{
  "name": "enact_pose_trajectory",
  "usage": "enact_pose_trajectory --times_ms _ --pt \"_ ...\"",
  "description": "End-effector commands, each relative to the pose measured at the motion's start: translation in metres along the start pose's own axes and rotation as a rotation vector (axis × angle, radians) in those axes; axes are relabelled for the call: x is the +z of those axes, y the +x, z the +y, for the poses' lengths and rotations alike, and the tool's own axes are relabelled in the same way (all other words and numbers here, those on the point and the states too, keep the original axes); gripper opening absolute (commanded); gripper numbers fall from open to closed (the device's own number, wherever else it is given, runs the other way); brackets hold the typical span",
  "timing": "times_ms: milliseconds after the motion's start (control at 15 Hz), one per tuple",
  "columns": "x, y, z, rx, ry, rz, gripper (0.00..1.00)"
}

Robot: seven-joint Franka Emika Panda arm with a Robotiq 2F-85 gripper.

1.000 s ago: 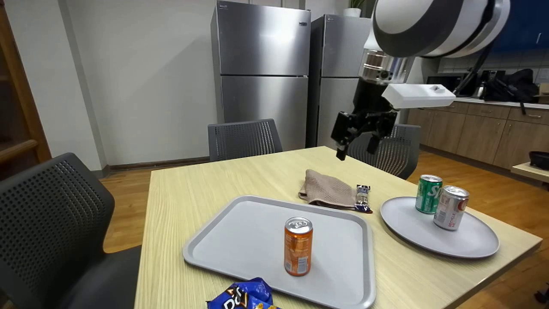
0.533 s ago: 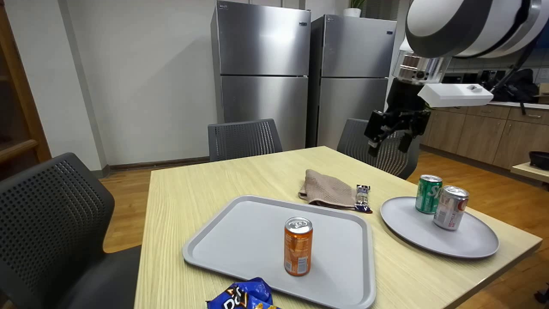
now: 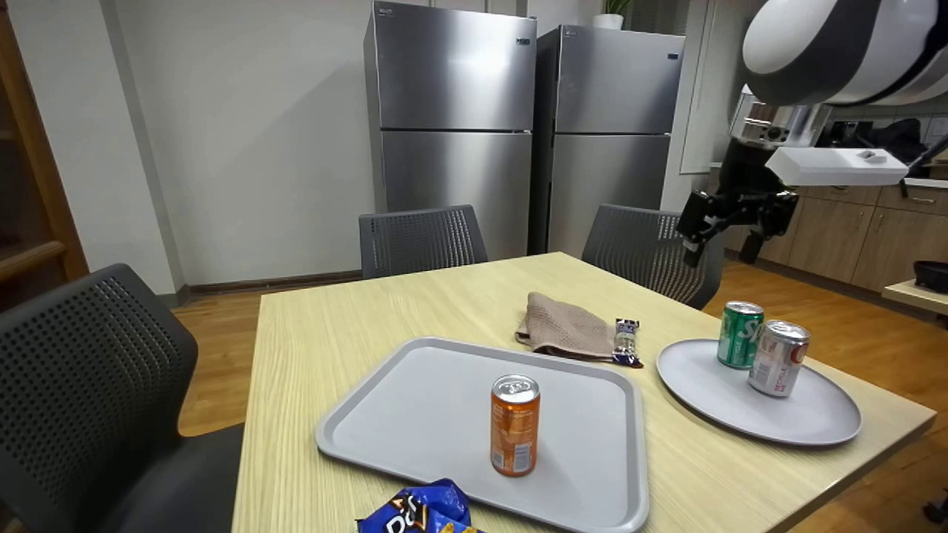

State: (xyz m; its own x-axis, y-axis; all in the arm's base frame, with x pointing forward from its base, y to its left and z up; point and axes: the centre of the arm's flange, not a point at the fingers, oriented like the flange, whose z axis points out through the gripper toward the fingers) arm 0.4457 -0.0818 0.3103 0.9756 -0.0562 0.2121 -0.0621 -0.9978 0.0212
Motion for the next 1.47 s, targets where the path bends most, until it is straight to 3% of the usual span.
enact_pose_trajectory --times_ms 0,467,1400 --pt "0.005 0.011 0.030 0.067 -0.007 -0.012 1.00" --pt "0.026 0.030 0.073 0.165 -0.054 -0.039 1.00" --pt "0.086 0.076 0.108 0.310 -0.141 -0.173 1.00"
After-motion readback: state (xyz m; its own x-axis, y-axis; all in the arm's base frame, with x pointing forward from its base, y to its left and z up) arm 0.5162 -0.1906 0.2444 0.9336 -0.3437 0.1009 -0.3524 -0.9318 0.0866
